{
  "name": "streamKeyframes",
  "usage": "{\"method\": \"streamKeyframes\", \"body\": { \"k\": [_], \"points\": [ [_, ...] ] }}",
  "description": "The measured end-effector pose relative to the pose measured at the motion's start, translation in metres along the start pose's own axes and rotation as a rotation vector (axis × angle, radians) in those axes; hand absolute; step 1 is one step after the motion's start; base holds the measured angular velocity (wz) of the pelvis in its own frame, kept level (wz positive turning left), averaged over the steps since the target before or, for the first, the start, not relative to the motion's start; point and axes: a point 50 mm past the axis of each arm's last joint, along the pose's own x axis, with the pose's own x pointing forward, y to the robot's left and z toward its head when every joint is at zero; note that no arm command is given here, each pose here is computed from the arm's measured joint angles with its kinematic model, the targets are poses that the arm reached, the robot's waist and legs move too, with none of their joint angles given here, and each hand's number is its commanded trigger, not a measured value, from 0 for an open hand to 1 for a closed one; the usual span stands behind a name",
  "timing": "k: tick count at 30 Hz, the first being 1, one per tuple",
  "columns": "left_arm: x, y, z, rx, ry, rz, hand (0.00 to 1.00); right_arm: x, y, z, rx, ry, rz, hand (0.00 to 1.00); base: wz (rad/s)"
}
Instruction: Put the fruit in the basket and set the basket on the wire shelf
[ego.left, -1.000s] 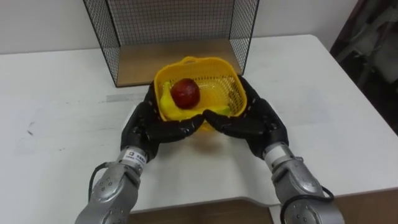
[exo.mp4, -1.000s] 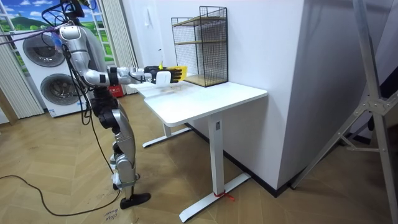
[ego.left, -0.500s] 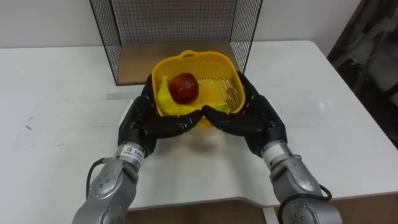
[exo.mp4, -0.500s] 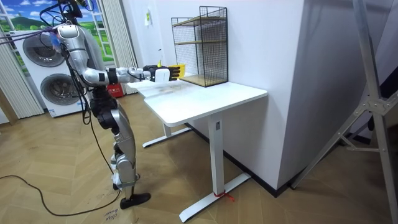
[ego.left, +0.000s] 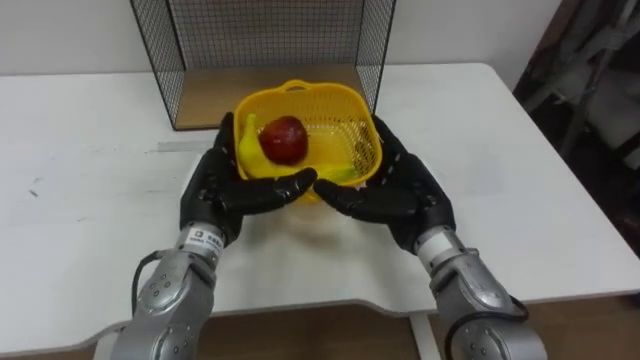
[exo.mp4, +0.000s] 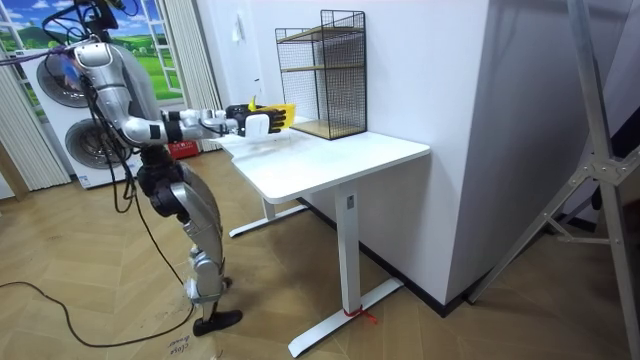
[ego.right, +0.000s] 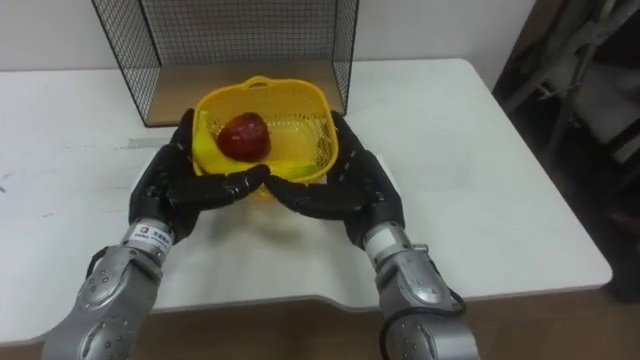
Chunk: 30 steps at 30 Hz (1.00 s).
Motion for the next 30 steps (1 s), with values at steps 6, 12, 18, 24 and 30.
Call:
{"method": "streamKeyframes", "body": {
  "k": [6, 12, 18, 24, 30],
  "points": [
    [-0.001, 0.001, -0.001, -0.005, 0.001, 0.005, 0.00, 0.000, -0.001, 0.001, -0.011, 0.004, 0.003, 0.00, -0.17],
    [0.000, 0.003, 0.001, 0.003, -0.005, 0.002, 0.00, -0.001, 0.000, 0.000, -0.027, 0.012, 0.012, 0.00, 0.06],
    [0.001, 0.001, 0.003, 0.000, -0.020, -0.001, 0.00, 0.000, 0.000, 0.003, -0.047, 0.001, 0.017, 0.00, 0.10],
    [0.004, -0.003, 0.008, 0.005, -0.040, -0.015, 0.00, 0.004, 0.001, 0.009, -0.068, -0.025, 0.017, 0.00, 0.24],
    [0.016, -0.007, 0.028, 0.014, -0.113, -0.015, 0.00, 0.012, 0.004, 0.022, -0.107, -0.070, 0.033, 0.00, -0.04]
  ]
}}
